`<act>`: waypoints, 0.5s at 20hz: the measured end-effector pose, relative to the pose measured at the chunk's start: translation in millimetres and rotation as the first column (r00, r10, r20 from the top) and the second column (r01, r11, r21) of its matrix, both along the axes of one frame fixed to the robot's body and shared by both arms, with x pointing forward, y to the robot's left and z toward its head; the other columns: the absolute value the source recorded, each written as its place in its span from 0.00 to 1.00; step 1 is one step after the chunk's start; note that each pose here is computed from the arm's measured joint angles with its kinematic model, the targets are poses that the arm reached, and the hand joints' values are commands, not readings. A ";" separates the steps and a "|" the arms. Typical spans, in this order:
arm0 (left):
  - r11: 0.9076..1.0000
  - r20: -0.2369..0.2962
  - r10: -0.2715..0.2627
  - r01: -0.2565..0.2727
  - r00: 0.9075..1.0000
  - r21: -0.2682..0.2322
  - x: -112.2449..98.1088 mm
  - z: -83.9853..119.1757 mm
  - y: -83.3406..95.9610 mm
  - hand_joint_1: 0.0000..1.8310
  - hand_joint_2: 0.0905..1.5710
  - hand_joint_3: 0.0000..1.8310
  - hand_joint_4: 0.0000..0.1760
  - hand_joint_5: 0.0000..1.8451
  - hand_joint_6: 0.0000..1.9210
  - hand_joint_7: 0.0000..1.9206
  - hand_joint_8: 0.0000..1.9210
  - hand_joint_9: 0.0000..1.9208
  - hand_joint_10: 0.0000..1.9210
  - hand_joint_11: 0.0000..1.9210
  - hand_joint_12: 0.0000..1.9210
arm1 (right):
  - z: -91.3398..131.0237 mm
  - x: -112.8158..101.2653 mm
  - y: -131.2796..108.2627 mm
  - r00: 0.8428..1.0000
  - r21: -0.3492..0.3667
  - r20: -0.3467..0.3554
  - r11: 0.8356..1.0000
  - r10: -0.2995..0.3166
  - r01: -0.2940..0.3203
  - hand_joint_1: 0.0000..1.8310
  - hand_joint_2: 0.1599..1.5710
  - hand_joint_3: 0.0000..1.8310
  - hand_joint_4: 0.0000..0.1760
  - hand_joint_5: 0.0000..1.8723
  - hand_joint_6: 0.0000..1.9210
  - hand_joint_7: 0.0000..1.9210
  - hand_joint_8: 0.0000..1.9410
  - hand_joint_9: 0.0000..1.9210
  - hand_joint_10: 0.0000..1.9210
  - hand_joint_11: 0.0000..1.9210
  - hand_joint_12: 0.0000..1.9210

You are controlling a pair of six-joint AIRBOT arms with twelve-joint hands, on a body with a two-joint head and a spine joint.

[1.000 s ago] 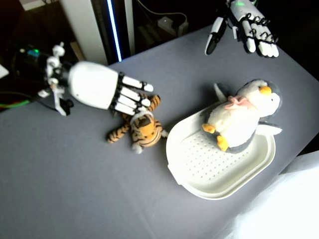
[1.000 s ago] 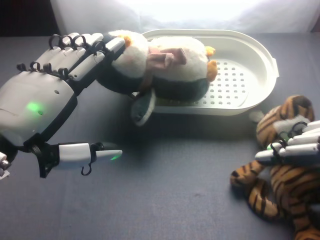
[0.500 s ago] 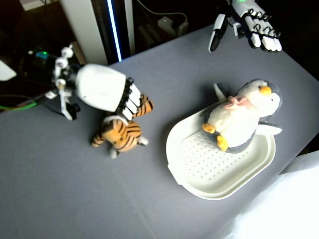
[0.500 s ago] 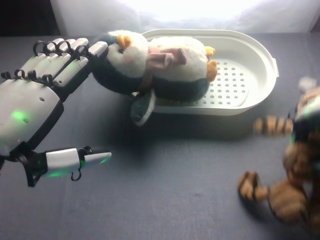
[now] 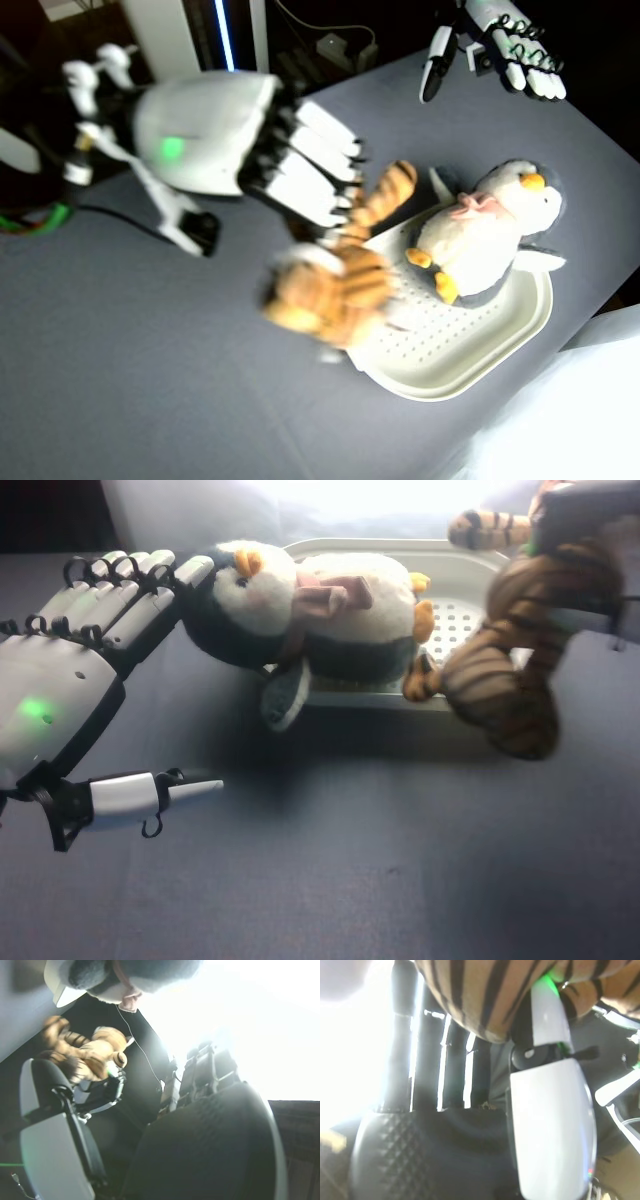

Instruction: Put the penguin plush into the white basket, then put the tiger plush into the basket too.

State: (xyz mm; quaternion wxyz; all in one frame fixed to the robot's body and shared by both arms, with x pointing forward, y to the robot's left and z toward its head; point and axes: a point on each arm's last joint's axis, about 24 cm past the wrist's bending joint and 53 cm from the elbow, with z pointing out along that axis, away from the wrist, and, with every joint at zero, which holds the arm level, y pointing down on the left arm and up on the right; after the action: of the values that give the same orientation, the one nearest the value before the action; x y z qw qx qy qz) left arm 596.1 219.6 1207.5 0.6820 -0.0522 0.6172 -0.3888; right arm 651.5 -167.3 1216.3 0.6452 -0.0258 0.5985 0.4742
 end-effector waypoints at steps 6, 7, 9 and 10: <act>1.000 0.017 -0.008 0.008 1.000 -0.003 -1.8 3.8 -1.5 0.47 0.50 0.00 0.84 0.00 0.00 0.00 0.00 0.00 0.00 0.00 0.00 | -49.6 51.7 23.0 0.987 -0.156 -0.152 0.987 -0.049 0.024 0.55 0.62 0.00 0.08 0.23 0.01 0.19 0.02 0.14 0.01 0.01 0.38; 1.000 0.018 -0.008 0.009 1.000 -0.004 -1.8 4.1 -1.6 0.46 0.50 0.00 0.90 0.00 0.00 0.00 0.00 0.00 0.00 0.00 0.00 | -53.6 54.0 20.2 0.984 -0.171 -0.167 0.985 -0.060 0.031 0.46 0.62 0.00 0.32 0.13 0.00 0.11 0.00 0.09 0.00 0.00 0.28; 1.000 0.022 -0.011 0.011 1.000 -0.005 -2.3 5.1 -2.0 0.47 0.50 0.00 0.99 0.00 0.00 0.00 0.00 0.00 0.00 0.00 0.00 | -50.9 54.3 18.8 0.985 -0.165 -0.161 0.986 -0.062 0.036 0.38 0.62 0.00 0.58 0.01 0.00 0.01 0.00 0.00 0.00 0.00 0.08; 1.000 0.026 -0.016 0.016 1.000 -0.010 -3.1 6.4 -2.7 0.47 0.50 0.00 0.96 0.00 0.00 0.00 0.00 0.00 0.00 0.00 0.00 | -47.5 53.1 19.7 0.987 -0.155 -0.151 0.987 -0.057 0.033 0.39 0.62 0.00 0.62 0.00 0.00 0.00 0.00 0.00 0.00 0.00 0.01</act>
State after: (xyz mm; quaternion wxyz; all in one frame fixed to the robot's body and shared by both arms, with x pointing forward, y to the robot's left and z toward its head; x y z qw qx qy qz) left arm 593.0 216.9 1213.9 0.6865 -0.0457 0.6067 -0.3981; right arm 704.5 -147.6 1168.7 0.6034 -0.0243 0.6818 0.4129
